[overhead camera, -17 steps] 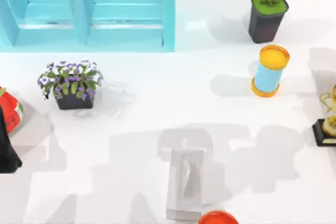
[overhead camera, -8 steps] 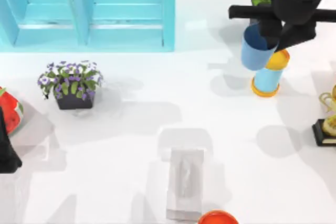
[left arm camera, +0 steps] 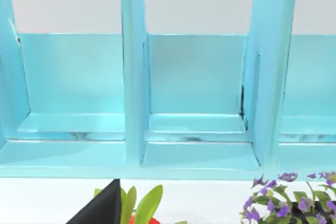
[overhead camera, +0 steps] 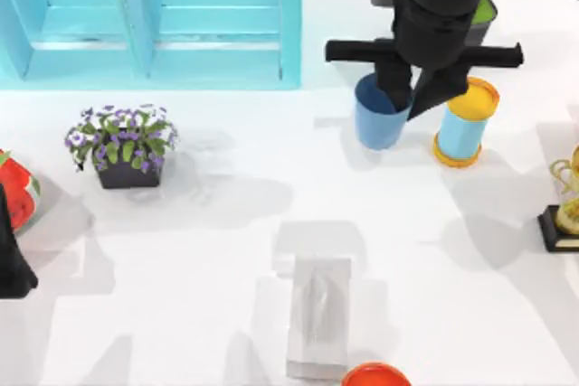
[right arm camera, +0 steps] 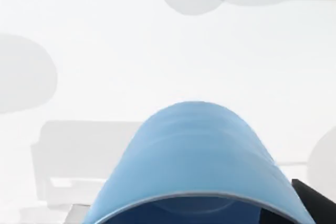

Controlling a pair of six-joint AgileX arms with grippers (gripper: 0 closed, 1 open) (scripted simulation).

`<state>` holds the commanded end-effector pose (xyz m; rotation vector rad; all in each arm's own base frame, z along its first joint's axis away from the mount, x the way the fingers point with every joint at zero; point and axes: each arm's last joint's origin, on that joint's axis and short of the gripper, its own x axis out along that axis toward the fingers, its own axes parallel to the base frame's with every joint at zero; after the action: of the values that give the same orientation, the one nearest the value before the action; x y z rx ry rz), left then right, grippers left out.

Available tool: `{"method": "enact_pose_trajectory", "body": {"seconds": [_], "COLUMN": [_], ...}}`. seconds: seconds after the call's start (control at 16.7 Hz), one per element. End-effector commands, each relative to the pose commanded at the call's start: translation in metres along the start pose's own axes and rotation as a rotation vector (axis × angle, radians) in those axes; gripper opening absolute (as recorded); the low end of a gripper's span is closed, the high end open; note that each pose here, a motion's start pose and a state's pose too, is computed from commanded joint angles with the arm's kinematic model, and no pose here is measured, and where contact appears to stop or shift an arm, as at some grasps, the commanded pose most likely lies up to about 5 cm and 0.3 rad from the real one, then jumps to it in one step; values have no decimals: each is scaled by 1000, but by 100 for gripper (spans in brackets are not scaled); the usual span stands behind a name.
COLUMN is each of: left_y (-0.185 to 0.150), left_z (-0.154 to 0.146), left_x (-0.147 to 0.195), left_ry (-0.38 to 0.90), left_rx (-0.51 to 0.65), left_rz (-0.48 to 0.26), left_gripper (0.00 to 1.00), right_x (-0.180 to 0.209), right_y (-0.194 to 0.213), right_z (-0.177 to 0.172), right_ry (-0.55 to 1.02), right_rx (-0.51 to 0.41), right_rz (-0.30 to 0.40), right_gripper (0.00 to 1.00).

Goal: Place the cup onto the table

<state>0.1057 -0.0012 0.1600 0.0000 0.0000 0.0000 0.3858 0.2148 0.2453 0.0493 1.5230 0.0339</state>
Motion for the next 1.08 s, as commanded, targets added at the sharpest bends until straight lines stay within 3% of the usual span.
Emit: {"method": "enact_pose_trajectory", "body": {"seconds": [0.3,0.66,0.96,1.08], "left_y": [0,0,0,0], "left_z": [0,0,0,0], "left_x": [0,0,0,0], "left_ry": [0,0,0,0], "left_rx": [0,0,0,0], "left_rz": [0,0,0,0], "left_gripper": [100,100,100,100], "right_x": [10,60,64,64], "right_y": [0,7,8,8], "right_z": [1,0,-1,-1], "right_ry": [-1,1,0,0], "right_rx": [6,3,0,0], "right_rz": [2,0,0,0], "right_gripper": [0,0,0,15]}}
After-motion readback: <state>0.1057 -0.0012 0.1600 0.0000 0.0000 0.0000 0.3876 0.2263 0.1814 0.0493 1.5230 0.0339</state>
